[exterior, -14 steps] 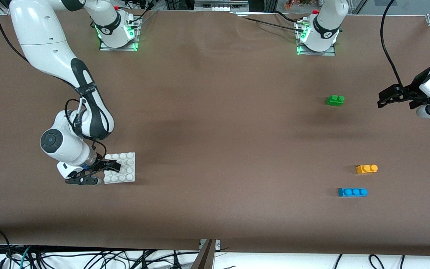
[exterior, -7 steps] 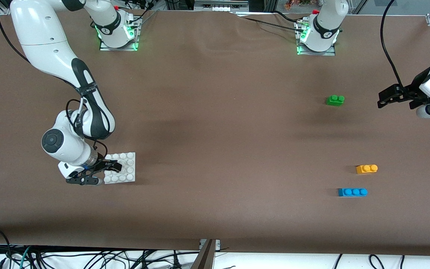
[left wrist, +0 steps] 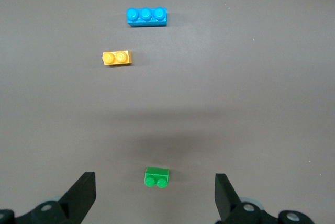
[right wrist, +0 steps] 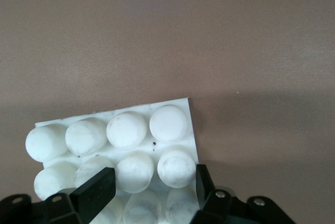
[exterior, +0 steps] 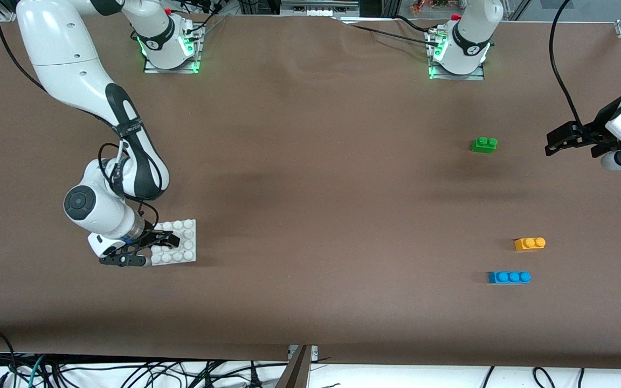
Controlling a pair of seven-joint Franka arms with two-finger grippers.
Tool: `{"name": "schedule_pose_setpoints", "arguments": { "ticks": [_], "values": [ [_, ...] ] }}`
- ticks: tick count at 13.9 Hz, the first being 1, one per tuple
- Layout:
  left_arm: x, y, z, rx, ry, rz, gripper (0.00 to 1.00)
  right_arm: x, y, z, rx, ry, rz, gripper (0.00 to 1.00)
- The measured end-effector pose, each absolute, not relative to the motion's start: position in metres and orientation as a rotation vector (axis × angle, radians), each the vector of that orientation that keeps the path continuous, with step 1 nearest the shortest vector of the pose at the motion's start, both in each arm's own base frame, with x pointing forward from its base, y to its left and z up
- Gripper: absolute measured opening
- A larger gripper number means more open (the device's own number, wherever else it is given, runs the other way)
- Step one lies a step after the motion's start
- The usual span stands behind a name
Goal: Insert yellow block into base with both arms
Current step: 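Push the white base plate with the right gripper toward the table center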
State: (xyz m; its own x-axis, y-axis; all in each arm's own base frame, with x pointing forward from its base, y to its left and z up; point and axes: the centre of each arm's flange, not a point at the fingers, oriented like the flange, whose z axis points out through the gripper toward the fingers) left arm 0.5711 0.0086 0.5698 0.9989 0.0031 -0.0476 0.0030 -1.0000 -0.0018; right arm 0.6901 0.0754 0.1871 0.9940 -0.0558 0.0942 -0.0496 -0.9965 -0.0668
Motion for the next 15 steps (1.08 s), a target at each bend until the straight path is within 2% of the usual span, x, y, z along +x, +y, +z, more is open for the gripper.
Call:
{"name": "schedule_pose_setpoints", "arguments": {
  "ticks": [8, 15],
  "values": [
    [0.571, 0.009, 0.570, -3.139, -0.005, 0.075, 1.00, 0.688, 0.116, 0.182, -3.031, 0.101, -0.207, 0.73],
    [0.571, 0.009, 0.570, -3.139, -0.005, 0.075, 1.00, 0.670, 0.197, 0.183, -2.999, 0.226, -0.195, 0.73]
  ]
}}
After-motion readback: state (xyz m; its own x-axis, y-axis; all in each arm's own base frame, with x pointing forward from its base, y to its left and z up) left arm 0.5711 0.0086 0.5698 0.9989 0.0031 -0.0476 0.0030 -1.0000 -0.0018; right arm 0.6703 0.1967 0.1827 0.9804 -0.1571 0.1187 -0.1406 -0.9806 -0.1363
